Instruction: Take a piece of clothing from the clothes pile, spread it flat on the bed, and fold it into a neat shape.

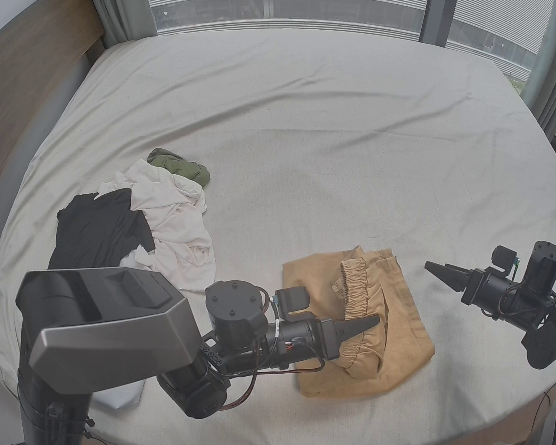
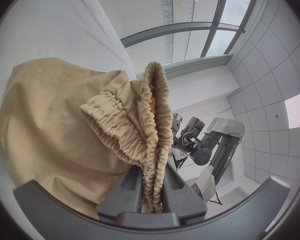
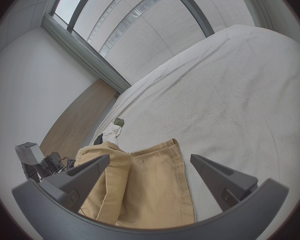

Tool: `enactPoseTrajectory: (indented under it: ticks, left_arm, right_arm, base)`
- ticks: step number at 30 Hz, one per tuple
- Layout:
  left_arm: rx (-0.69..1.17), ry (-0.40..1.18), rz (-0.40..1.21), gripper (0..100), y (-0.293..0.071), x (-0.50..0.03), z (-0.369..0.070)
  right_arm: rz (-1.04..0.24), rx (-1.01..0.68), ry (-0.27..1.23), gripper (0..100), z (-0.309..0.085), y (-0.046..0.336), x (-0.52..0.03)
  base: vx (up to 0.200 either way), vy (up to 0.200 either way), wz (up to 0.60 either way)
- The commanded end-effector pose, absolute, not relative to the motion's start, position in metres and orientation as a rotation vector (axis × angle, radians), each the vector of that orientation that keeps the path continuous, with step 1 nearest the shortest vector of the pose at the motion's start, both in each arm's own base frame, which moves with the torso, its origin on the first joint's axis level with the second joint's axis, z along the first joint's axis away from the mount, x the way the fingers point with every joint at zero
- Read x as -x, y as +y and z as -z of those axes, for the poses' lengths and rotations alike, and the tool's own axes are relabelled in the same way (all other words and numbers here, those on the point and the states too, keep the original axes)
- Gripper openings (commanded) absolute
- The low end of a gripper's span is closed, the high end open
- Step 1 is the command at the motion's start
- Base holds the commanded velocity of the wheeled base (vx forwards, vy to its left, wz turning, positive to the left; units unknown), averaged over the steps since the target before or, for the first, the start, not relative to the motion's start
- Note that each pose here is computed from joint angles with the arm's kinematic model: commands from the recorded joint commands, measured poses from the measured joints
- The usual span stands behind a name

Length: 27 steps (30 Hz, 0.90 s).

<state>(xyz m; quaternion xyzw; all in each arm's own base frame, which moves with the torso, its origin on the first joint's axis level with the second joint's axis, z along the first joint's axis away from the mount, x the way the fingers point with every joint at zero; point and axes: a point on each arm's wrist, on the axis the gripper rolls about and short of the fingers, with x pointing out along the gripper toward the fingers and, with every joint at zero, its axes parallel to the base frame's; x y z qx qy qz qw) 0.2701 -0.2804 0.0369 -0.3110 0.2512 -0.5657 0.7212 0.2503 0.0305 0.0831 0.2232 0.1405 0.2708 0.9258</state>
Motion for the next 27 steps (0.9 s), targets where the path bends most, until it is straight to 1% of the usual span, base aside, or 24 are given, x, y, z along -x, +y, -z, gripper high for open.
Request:
enactPoseTrajectory:
  ticks: [1, 4, 5, 11, 18, 26, 27]
  left_arm:
    - [0.688, 0.562, 1.247, 0, -0.281, -0.271, -0.034]
    - [0.688, 0.563, 1.248, 0, -0.282, -0.271, -0.034]
    - [0.686, 0.563, 1.248, 100, -0.282, -0.271, -0.033]
    - [0.686, 0.572, 1.238, 100, -0.284, -0.273, -0.030]
    - [0.688, 0.566, 1.186, 100, -0.287, -0.272, -0.027]
    - [0.683, 0.541, 1.126, 100, -0.260, -0.268, -0.043]
    - [0.673, 0.528, 1.108, 100, -0.248, -0.266, -0.050]
  right_arm:
    - [-0.556, -0.458, 0.291, 100, -0.082, 0.031, -0.251]
    - [-0.556, -0.458, 0.289, 100, -0.083, 0.031, -0.250]
    - [-0.556, -0.458, 0.289, 100, -0.083, 0.031, -0.250]
    - [-0.556, -0.458, 0.289, 100, -0.083, 0.031, -0.250]
    - [-0.556, -0.458, 0.289, 100, -0.083, 0.031, -0.250]
    - [-0.552, -0.459, 0.299, 100, -0.081, 0.031, -0.250]
    - [-0.552, -0.458, 0.302, 100, -0.080, 0.030, -0.250]
  base:
    - [0.000, 0.000, 0.00]
    - [0.000, 0.000, 0.00]
    - [0.000, 0.000, 0.00]
    - [0.000, 0.000, 0.00]
    - [0.000, 0.000, 0.00]
    - [0.000, 0.000, 0.00]
    - [0.000, 0.000, 0.00]
